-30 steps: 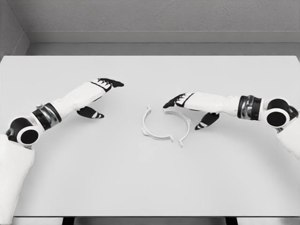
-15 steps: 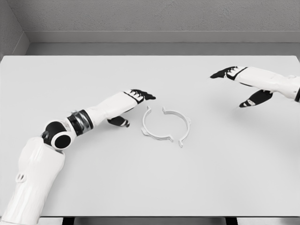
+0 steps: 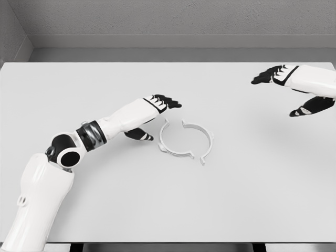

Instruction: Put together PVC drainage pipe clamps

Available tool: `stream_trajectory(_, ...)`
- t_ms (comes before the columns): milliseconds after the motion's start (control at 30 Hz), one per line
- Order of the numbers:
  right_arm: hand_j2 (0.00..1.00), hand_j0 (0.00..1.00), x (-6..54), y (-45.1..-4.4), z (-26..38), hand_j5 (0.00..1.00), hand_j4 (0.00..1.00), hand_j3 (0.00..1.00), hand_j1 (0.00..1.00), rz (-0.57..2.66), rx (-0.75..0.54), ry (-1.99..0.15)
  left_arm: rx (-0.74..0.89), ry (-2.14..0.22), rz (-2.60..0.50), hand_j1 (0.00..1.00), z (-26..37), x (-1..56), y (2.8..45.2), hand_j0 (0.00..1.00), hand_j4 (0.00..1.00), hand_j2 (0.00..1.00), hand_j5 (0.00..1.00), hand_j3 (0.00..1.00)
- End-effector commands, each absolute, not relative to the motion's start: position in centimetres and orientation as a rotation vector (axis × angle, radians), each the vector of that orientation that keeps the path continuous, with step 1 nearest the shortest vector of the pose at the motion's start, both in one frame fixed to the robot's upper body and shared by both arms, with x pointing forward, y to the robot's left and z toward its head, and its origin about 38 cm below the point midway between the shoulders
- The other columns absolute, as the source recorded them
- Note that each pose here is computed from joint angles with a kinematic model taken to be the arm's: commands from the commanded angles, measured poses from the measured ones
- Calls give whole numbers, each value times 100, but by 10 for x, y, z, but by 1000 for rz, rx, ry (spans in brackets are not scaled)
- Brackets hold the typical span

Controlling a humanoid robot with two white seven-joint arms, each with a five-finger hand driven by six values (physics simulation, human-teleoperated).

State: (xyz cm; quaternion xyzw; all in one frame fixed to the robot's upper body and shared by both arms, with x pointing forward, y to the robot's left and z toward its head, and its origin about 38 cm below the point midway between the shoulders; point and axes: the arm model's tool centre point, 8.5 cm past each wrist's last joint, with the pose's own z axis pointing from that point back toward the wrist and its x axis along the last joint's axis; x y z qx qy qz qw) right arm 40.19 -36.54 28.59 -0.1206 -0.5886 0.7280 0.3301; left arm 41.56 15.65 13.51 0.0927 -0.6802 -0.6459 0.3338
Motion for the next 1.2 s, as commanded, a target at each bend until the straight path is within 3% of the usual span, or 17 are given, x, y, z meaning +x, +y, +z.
stream_trajectory(0,100,100,399,-365,287,100,100,100,100,1911,-308,-1533,238,-1776,-1680,100,135,416,157,100,100,100,100,100)
stream_trajectory(600,100,100,393,-352,288,100,100,100,100,1945,-285,-1561,186,-1775,-1716,100,127,409,137,100,100,100,100,100)
stream_trajectory(1167,100,100,392,-351,287,100,100,100,100,1947,-280,-1558,206,-1692,-1688,100,115,432,156,100,100,100,100,100)
